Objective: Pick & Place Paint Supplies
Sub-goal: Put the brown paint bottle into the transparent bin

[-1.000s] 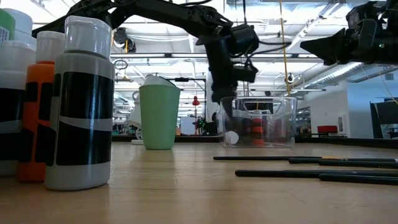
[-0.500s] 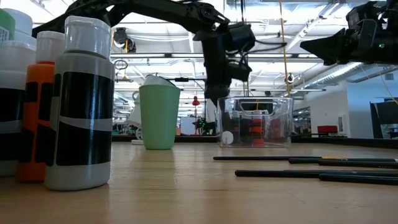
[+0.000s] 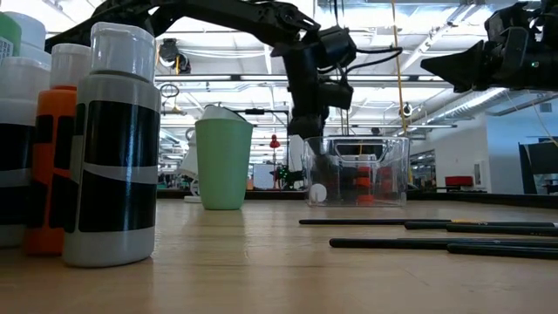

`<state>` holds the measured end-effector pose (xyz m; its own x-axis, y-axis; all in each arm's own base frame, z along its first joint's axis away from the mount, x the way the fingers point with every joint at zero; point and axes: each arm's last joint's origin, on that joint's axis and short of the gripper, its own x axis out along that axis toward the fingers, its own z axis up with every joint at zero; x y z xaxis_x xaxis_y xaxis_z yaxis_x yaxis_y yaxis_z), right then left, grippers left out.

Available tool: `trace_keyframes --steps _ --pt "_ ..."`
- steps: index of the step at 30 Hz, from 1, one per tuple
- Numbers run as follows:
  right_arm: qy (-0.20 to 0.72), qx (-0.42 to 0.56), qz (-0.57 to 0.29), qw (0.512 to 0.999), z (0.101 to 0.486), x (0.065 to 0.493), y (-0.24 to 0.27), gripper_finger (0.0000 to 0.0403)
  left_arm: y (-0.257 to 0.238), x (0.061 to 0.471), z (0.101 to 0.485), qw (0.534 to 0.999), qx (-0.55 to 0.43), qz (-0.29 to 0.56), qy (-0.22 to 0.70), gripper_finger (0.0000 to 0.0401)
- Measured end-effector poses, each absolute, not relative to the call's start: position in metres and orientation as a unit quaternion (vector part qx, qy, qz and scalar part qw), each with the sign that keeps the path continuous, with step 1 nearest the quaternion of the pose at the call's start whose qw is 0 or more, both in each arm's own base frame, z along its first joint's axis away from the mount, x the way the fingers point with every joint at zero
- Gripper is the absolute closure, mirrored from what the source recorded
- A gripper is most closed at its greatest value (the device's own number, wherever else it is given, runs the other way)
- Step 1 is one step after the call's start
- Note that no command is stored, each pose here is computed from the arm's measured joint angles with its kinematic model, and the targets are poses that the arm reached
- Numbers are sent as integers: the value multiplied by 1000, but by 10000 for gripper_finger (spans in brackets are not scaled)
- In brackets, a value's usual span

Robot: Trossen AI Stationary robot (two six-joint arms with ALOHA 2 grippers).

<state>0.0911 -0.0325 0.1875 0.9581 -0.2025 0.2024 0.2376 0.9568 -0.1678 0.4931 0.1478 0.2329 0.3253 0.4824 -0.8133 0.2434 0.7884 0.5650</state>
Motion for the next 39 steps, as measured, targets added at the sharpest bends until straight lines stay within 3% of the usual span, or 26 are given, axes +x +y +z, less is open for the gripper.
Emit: trace_keyframes --steps 13,26,39 --pt "-85 -85 -111 987 186 91 -33 399 161 485 230 749 301 45 588 286" --pt "-86 -72 -110 988 186 91 -33 399 163 484 228 713 352 41 605 286" --pt "-84 -73 -110 988 185 91 -33 399 163 486 229 718 365 16 592 286"
